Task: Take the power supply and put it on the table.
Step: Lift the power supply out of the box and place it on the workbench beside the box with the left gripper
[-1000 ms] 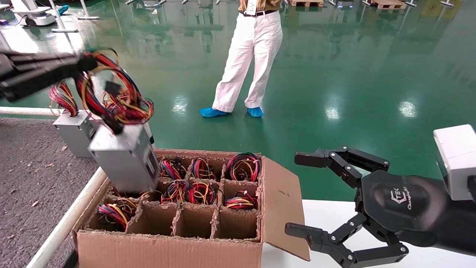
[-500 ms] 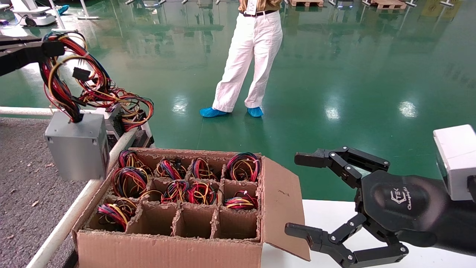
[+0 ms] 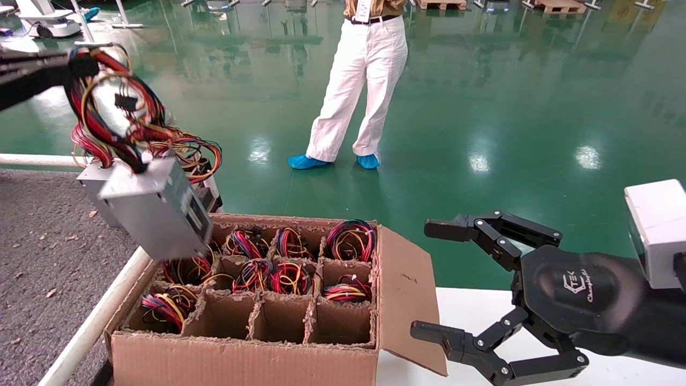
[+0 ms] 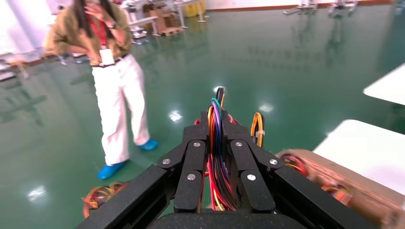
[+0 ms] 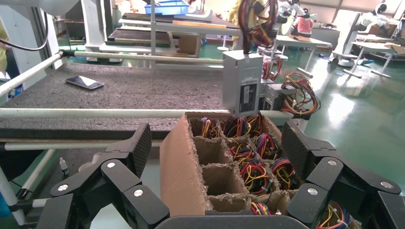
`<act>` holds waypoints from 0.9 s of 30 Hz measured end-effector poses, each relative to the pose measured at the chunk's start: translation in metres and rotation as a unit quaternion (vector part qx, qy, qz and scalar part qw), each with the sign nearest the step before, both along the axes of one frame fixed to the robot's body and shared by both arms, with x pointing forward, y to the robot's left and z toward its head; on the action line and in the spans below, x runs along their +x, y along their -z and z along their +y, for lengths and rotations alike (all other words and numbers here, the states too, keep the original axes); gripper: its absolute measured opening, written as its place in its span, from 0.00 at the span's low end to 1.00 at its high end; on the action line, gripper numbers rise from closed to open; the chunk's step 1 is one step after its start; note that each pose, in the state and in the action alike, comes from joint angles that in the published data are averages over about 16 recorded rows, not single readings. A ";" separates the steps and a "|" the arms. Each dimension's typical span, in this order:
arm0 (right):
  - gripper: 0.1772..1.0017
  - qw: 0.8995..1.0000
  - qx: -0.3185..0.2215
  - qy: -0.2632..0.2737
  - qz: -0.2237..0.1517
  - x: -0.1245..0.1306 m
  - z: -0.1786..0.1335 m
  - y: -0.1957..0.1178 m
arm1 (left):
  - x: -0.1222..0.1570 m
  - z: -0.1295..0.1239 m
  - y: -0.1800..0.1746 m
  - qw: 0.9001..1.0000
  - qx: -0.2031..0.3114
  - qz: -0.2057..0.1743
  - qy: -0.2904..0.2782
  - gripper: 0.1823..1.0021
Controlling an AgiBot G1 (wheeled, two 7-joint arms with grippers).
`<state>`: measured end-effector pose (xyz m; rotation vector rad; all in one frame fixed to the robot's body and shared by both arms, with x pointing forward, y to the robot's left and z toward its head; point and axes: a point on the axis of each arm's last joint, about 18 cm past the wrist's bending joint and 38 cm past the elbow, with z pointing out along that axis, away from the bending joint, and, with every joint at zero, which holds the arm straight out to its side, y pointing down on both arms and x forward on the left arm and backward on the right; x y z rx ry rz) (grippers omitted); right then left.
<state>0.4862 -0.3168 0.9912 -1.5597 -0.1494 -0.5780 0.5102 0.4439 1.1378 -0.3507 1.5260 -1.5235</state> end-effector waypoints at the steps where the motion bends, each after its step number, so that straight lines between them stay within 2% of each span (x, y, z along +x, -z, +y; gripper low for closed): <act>1: 1.00 1.000 0.000 0.000 0.000 0.000 0.000 0.000 | 0.003 0.002 -0.001 1.000 -0.002 -0.002 -0.006 0.05; 14: 1.00 1.000 0.000 0.000 0.000 0.000 0.000 0.000 | 0.039 0.046 0.000 0.995 -0.014 -0.006 -0.096 0.05; 27: 1.00 1.000 0.000 0.000 0.000 0.000 0.000 0.000 | 0.066 0.070 0.014 0.990 -0.005 0.003 -0.137 0.05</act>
